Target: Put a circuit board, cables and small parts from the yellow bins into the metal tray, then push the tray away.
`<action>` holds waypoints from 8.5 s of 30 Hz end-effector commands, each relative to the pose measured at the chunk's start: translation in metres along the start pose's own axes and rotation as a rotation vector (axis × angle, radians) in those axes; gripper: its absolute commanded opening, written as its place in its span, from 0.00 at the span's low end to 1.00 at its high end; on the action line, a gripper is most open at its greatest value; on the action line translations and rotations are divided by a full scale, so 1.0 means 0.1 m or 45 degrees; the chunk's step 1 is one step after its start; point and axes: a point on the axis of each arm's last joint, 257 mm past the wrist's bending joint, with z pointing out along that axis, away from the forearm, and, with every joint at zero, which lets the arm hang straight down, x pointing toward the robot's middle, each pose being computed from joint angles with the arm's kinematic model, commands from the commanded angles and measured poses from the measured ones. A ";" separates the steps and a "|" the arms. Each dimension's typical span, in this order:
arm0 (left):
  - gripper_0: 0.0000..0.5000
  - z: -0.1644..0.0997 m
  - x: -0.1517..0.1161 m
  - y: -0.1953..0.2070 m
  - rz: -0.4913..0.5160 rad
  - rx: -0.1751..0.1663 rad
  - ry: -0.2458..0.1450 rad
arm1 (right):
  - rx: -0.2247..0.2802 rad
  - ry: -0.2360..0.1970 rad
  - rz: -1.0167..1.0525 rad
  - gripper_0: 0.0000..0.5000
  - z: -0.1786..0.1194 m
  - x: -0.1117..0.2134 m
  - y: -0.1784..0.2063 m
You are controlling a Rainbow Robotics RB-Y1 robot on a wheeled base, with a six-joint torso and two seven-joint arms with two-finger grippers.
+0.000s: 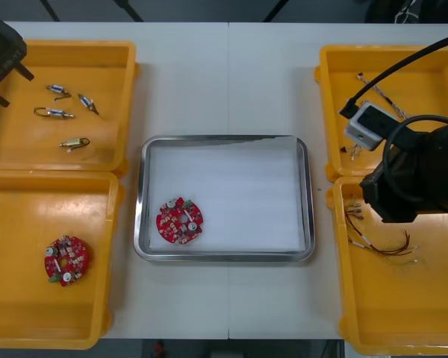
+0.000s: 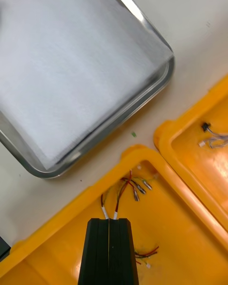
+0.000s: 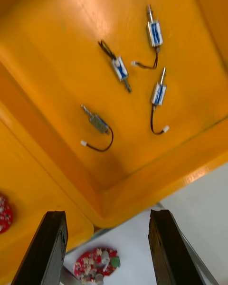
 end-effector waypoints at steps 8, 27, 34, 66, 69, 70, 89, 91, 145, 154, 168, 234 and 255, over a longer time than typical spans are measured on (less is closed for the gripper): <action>1.00 -0.08 -1.03 -0.31 -0.197 0.167 -0.263 | -0.005 0.008 -0.210 0.00 0.01 -0.35 0.34; 1.00 0.52 -1.50 -0.71 -0.173 0.262 -0.500 | 0.009 0.023 -0.111 1.00 -0.04 -0.24 0.08; 1.00 0.65 -1.56 -0.83 -0.146 0.304 -0.569 | 0.012 0.013 0.050 1.00 -0.14 -0.03 -0.12; 1.00 1.46 -1.22 -0.96 0.119 0.325 -0.672 | 0.107 0.277 0.439 1.00 -0.02 1.52 -0.42; 1.00 1.50 -1.17 -0.98 0.136 0.328 -0.668 | 0.115 0.268 0.426 1.00 0.09 1.52 -0.39; 1.00 1.50 -1.17 -0.98 0.134 0.330 -0.668 | 0.119 0.266 0.423 1.00 0.12 1.52 -0.38; 1.00 1.77 -1.06 -0.93 0.189 0.340 -0.660 | 0.114 0.183 0.454 1.00 0.90 1.44 -0.22; 1.00 1.79 -1.06 -0.94 0.191 0.343 -0.661 | 0.116 0.172 0.453 1.00 0.97 1.43 -0.21; 0.00 1.90 -1.05 -0.86 0.552 0.221 -0.763 | 0.128 0.200 0.434 0.00 1.39 1.56 -0.14; 0.00 1.63 -1.23 -0.85 0.629 0.210 -0.687 | 0.177 0.216 0.393 0.00 0.94 1.44 -0.24; 0.00 1.17 -1.18 -0.76 0.726 0.182 -0.482 | 0.120 0.182 0.329 0.00 0.35 1.15 -0.25; 0.00 0.53 0.61 -0.38 1.037 0.182 -0.176 | -0.225 0.142 -0.634 0.00 1.26 -0.64 1.19; 0.00 0.51 0.61 -0.38 1.040 0.181 -0.210 | -0.183 0.168 -0.638 0.97 1.63 -0.60 1.29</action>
